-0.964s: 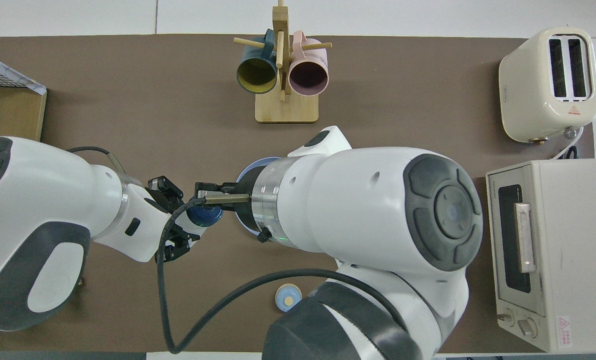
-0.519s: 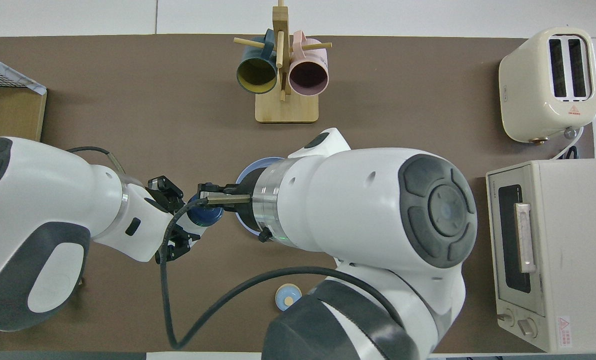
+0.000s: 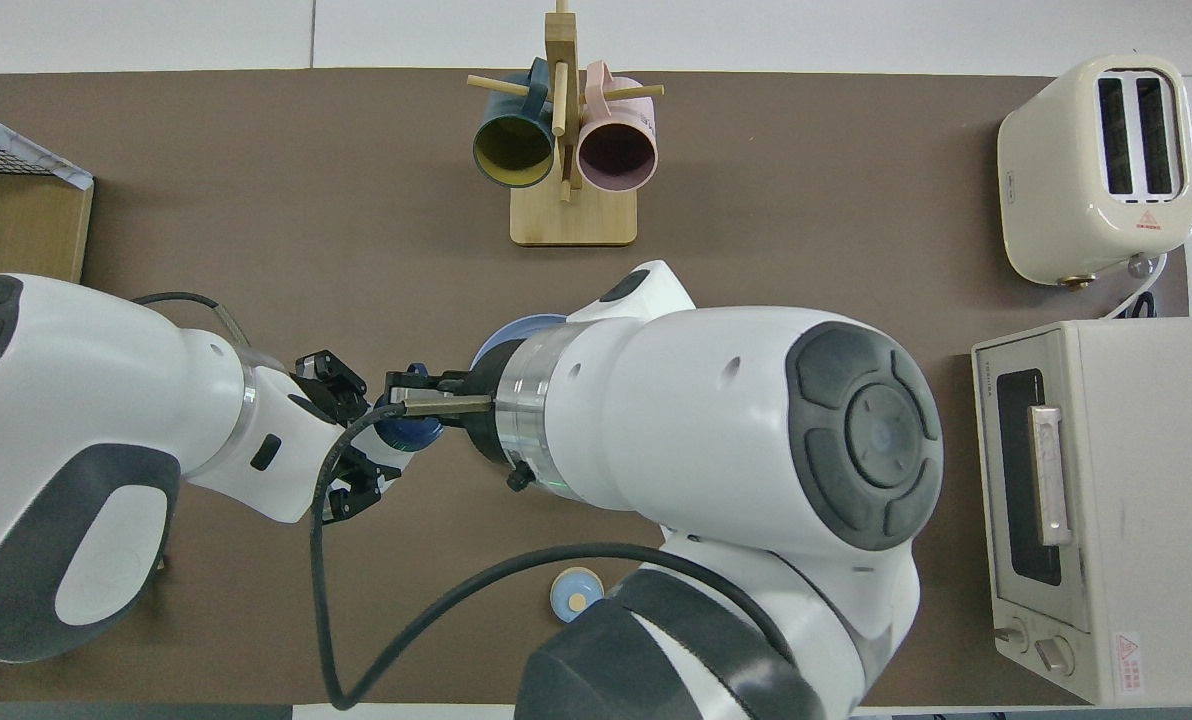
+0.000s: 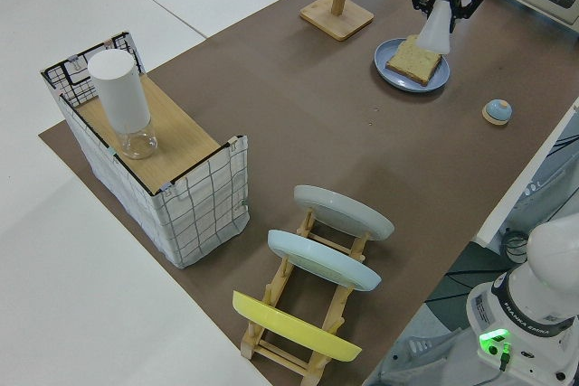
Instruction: Put bread on plate and add seasoning
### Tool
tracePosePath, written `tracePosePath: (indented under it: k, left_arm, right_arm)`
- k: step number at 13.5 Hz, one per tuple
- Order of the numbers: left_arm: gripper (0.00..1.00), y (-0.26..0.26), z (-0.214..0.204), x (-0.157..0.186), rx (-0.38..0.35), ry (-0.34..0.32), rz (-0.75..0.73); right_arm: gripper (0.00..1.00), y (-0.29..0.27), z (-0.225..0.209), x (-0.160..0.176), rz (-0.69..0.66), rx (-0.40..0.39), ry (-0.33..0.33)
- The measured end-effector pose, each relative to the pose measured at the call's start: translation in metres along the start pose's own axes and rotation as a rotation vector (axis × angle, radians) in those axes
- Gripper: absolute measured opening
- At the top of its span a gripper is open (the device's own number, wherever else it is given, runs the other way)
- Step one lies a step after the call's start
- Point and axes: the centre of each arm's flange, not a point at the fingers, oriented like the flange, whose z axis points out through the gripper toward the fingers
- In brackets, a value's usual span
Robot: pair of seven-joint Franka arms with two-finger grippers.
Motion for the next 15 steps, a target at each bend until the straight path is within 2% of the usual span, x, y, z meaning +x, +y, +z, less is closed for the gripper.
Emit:
tracePosePath:
  k: [5, 9, 10, 15]
  left_arm:
    - [0.42, -0.0005, -0.0005, 0.0003, 0.005, 0.003, -0.001]
    - [0.42, -0.0006, -0.0006, 0.0004, 0.006, 0.004, -0.002]
    - [0.42, -0.0003, -0.0001, 0.0006, 0.005, 0.003, -0.002]
    - [0.42, -0.0003, 0.0006, 0.0003, 0.005, 0.003, -0.005]
  right_arm:
    - [0.22, 0.0, 0.0004, -0.0002, 0.0, 0.0, 0.0]
    - [0.22, 0.0003, 0.0012, -0.0006, -0.003, -0.005, 0.001]
    - [0.16, -0.0001, 0.0013, -0.0009, -0.004, -0.004, 0.001]
    - [0.12, -0.0001, 0.0009, -0.0009, -0.004, -0.004, 0.002]
